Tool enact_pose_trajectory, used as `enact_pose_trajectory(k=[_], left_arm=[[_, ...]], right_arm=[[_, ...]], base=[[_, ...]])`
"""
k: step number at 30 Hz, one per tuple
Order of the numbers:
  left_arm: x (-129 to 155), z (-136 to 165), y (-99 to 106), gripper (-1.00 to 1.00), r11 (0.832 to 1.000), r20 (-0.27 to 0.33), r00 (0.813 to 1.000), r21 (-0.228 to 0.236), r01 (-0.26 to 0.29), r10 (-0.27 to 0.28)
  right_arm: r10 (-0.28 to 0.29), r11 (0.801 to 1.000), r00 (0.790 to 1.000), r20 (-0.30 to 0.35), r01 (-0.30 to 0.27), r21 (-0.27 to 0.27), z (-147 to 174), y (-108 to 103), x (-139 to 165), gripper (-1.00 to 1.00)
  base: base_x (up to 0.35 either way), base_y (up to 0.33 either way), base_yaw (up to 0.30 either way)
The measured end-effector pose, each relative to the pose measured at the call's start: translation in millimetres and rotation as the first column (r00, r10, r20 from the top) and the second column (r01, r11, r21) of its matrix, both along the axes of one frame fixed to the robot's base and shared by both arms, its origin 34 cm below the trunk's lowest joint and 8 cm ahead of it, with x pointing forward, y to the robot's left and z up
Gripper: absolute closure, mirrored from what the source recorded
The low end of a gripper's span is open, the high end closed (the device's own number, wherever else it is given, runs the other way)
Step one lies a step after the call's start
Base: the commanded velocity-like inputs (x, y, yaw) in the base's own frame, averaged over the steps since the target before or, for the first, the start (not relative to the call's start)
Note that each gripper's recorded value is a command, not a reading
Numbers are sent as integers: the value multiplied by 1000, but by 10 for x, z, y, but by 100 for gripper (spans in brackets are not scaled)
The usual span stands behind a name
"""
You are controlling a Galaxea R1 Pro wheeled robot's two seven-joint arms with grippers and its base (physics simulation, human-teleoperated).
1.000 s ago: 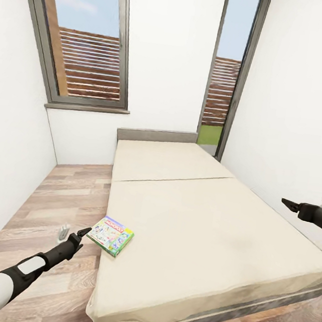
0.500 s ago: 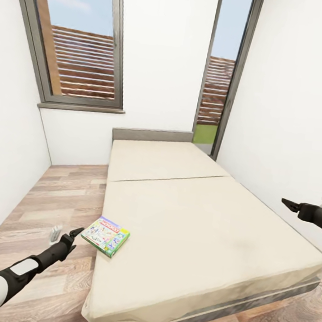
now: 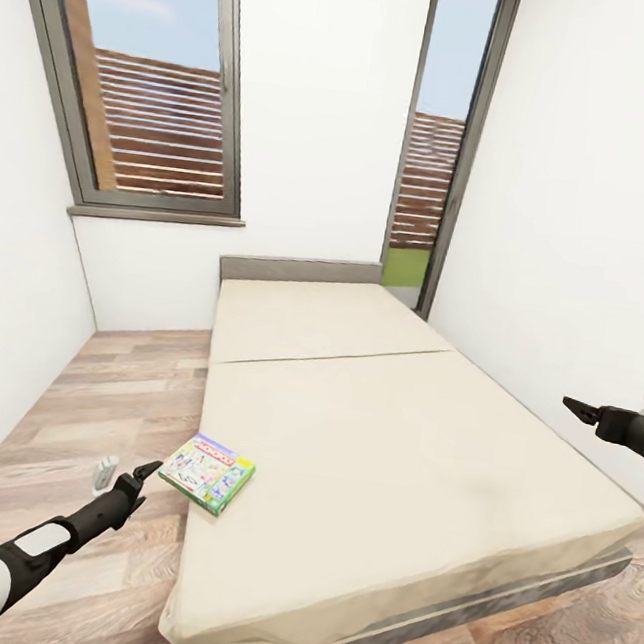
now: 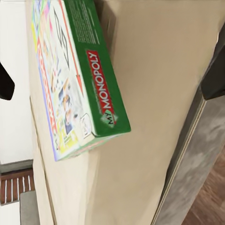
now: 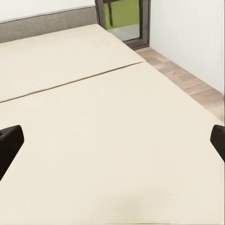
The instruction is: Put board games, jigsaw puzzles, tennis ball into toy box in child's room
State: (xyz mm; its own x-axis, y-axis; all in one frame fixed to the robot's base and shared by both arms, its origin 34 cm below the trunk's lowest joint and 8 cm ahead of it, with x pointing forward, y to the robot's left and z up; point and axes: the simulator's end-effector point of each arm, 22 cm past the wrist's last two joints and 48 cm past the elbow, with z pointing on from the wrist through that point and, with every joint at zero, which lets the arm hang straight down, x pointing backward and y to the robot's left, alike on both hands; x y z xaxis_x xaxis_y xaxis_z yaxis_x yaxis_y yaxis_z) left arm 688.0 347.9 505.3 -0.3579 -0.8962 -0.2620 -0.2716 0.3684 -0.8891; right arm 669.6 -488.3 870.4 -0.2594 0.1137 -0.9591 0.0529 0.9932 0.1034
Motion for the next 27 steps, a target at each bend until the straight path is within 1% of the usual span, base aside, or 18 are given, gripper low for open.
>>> enact_pose_trajectory(k=[7,18,23,27], left_arm=[[-1,-2,-4,-100,1000,0,1000,0,0,0],[-5,-5,-9,-100,1000,0,1000,-1,1,-1],[-7,-8,-10,-100,1000,-1,1000,-1,1,-1],[-7,-8,-8,-100,1000,0,1000,-1,0,0]], right_arm=[[0,1000,1000,0,0,0,0,0,0,-100],[0,1000,1000,0,0,0,0,1,1,-100],[0,1000,1000,0,0,0,0,0,0,-100],[0,1000,1000,0,0,0,0,1,1,-100]], base=[[0,0,-233],[0,0,-34],[0,0,-160],[0,0,-73]])
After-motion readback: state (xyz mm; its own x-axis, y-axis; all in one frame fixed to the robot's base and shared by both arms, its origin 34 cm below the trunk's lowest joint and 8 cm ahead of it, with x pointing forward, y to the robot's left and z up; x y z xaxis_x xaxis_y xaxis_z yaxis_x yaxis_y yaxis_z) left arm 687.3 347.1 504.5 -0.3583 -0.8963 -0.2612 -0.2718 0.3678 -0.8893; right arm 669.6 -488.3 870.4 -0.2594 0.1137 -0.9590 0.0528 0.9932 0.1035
